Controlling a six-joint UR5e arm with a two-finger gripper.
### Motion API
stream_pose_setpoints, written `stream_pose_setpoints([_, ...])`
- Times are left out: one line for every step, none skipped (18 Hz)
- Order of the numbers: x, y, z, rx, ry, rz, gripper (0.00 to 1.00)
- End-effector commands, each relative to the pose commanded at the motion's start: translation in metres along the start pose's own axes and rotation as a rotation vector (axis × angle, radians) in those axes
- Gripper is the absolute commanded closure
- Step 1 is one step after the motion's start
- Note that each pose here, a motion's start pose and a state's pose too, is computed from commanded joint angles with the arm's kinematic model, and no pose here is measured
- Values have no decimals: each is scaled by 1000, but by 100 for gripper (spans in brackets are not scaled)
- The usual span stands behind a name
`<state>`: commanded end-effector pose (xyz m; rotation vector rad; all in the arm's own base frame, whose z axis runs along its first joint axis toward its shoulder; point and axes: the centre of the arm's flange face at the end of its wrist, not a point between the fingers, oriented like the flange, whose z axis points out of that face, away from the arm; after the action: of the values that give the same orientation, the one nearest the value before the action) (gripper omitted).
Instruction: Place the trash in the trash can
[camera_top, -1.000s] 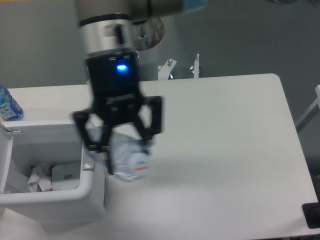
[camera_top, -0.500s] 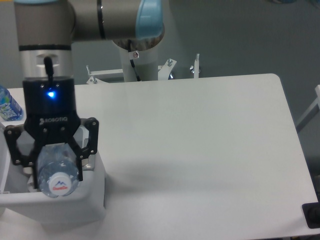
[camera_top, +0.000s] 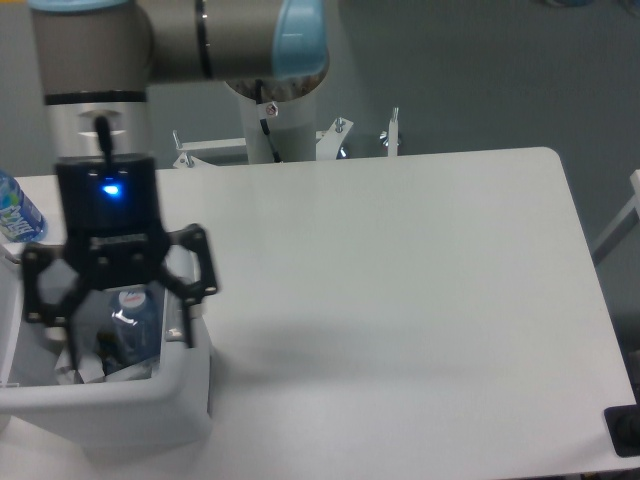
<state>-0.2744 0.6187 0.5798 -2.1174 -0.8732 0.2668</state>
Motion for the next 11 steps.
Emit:
stream_pose_setpoints([-15, 0, 5, -10, -19, 40, 0])
stream_pose_setpoints([-23, 3, 10, -24, -31, 89, 0])
stream_pose_setpoints([-37, 7, 13, -37, -53, 138, 0])
stream_pose_setpoints([-64, 7, 15, -51, -90, 176, 0])
stream_pose_setpoints([-86, 6, 14, -61, -115, 232, 0])
stream_pose_setpoints([-102, 11, 16, -93, -129, 294, 0])
stream_pose_setpoints([-115, 16, 14, -132, -139, 360, 0])
stream_pose_setpoints([-132, 19, 7, -176, -148, 428, 0])
stream_pose_setpoints([-152, 20, -5, -218, -156, 496, 0])
stream_pose_setpoints([-170, 22, -14, -261, -157, 560, 0])
stream_pose_setpoints([-186, 25, -23, -306, -155, 613, 0])
